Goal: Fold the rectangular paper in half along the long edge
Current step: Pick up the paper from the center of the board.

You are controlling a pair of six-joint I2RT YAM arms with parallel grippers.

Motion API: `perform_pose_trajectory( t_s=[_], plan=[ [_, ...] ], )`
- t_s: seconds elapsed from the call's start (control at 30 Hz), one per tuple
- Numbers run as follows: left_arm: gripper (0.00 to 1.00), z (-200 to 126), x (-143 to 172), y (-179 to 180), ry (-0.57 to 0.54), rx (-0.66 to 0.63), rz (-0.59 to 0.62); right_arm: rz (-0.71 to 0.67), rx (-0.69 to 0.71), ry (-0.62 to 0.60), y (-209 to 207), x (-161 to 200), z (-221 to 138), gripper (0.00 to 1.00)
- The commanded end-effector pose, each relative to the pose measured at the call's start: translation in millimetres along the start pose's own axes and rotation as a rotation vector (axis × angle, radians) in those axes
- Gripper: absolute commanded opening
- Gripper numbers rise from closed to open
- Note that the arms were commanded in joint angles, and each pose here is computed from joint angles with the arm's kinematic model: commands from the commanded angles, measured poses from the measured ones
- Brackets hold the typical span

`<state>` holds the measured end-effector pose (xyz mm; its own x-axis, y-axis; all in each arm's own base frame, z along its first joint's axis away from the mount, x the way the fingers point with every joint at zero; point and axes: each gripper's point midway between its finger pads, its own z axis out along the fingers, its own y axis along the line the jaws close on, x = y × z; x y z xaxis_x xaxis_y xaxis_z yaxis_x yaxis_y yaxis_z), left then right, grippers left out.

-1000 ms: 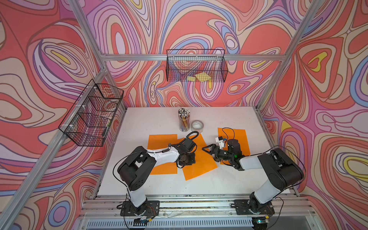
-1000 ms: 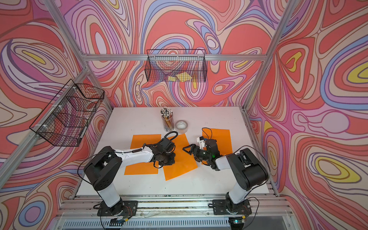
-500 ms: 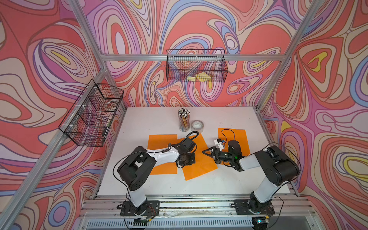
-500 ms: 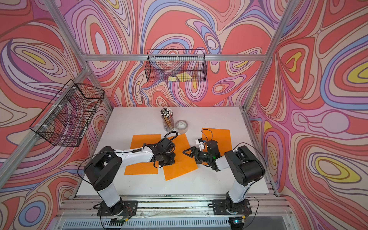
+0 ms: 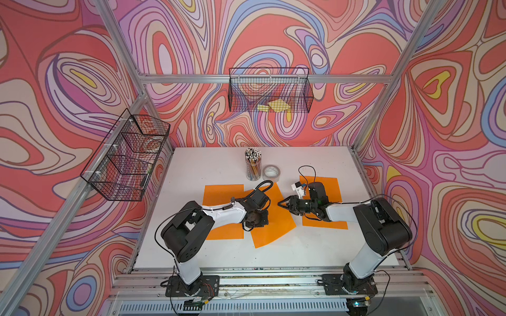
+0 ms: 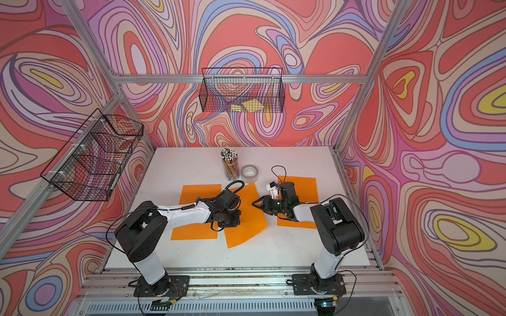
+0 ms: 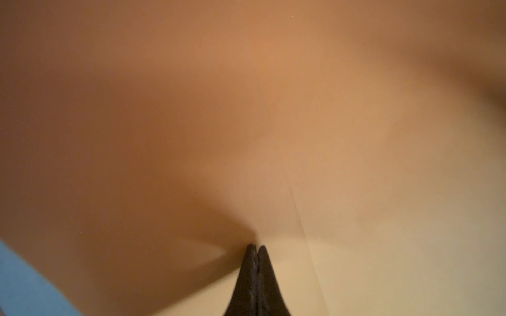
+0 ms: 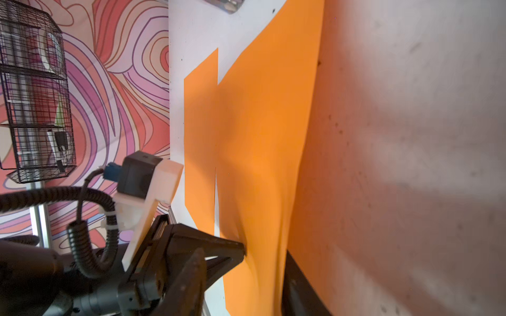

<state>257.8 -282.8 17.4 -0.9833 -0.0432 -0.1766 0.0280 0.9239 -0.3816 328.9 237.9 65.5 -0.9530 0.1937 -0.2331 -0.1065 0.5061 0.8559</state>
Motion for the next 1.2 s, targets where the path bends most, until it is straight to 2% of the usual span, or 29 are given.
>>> perform_pose_trajectory(
  t_s=[0.0,0.27,0.57,0.67,0.93,1.03,1.17],
  plan=[
    [0.0,8,30,39,0.098,-0.125,-0.012,0.027,0.077,0.084,-27,12,12,0.42],
    [0.0,7,32,40,0.101,-0.128,-0.007,-0.004,0.158,0.126,-40,8,17,0.42],
    [0.0,3,28,38,0.08,-0.123,-0.008,-0.03,0.163,0.129,-36,7,13,0.14],
    [0.0,-10,21,35,0.038,-0.116,-0.003,-0.033,0.183,0.127,-36,10,8,0.1],
    [0.0,-47,7,15,-0.06,-0.032,0.023,-0.06,0.214,0.078,-23,13,-14,0.06],
    [0.08,-54,7,15,-0.077,-0.027,0.029,-0.057,0.209,0.077,-21,15,-16,0.02],
    [0.45,-63,3,26,-0.106,0.008,0.001,-0.08,0.205,0.066,-15,18,-23,0.0]
  ],
)
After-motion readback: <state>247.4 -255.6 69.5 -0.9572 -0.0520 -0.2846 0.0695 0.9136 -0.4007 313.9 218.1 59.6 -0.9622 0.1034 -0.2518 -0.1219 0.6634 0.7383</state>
